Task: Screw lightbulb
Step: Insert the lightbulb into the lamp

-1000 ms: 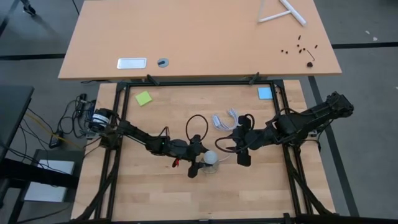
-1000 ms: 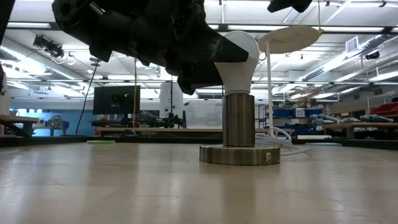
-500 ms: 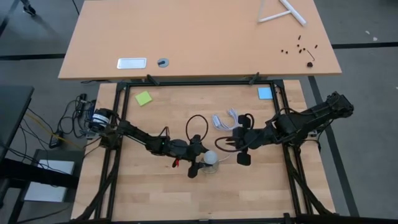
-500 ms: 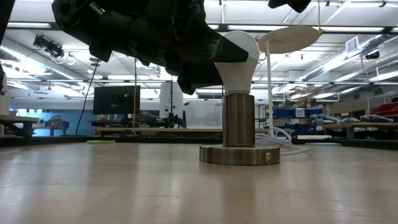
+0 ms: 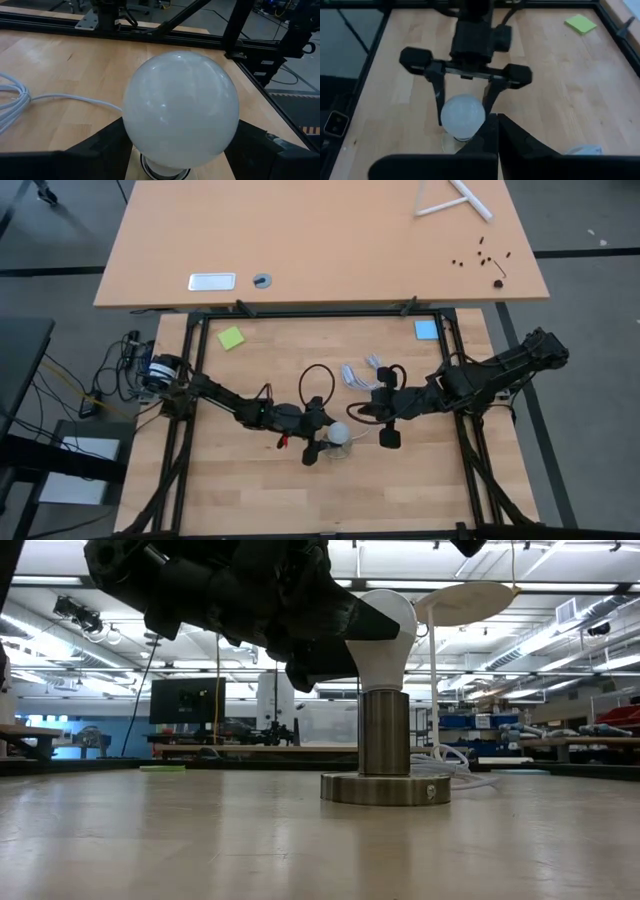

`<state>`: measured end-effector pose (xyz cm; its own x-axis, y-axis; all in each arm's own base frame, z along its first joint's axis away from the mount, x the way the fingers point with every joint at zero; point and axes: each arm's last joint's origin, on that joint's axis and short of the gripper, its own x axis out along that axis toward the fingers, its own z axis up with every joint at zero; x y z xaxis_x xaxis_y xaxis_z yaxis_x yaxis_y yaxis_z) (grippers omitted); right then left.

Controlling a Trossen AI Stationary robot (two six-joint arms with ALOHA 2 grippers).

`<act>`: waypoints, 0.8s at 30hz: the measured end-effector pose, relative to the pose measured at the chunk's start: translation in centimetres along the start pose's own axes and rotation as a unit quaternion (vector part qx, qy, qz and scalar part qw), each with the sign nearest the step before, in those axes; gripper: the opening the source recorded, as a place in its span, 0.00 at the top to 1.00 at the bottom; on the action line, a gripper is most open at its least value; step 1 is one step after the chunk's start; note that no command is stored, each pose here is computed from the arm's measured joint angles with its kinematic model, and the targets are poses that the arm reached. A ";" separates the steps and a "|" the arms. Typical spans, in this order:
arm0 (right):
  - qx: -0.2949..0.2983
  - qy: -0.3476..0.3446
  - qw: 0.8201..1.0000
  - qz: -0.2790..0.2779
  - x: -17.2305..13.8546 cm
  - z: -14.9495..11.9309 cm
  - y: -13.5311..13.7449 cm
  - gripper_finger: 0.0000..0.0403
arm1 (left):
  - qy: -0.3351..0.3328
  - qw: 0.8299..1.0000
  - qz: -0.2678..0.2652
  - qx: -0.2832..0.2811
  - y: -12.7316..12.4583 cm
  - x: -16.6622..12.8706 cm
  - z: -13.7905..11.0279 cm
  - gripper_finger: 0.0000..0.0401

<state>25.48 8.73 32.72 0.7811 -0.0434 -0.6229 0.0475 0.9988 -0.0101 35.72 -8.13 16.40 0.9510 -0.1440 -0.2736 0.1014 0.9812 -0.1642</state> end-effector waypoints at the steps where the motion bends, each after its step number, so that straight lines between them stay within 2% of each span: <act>1: -0.002 -0.004 1.000 0.001 0.1 0.0 0.0 0.99 | 0.000 1.000 0.000 0.001 0.0 0.0 0.0 0.33; 10: -0.002 -0.021 1.000 0.004 1.5 -1.0 -0.1 0.99 | 0.000 1.000 -0.001 0.001 0.0 0.0 0.0 0.30; 24: 0.004 -0.035 0.999 0.011 1.5 -0.7 0.0 0.99 | 0.004 1.000 -0.001 -0.001 0.0 0.0 -0.2 0.25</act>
<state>26.22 8.64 31.19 0.8234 -0.0228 -0.5670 0.0340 0.9994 0.0092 35.68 -8.14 16.26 0.9484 -0.1469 -0.2809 0.1027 0.9807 -0.1661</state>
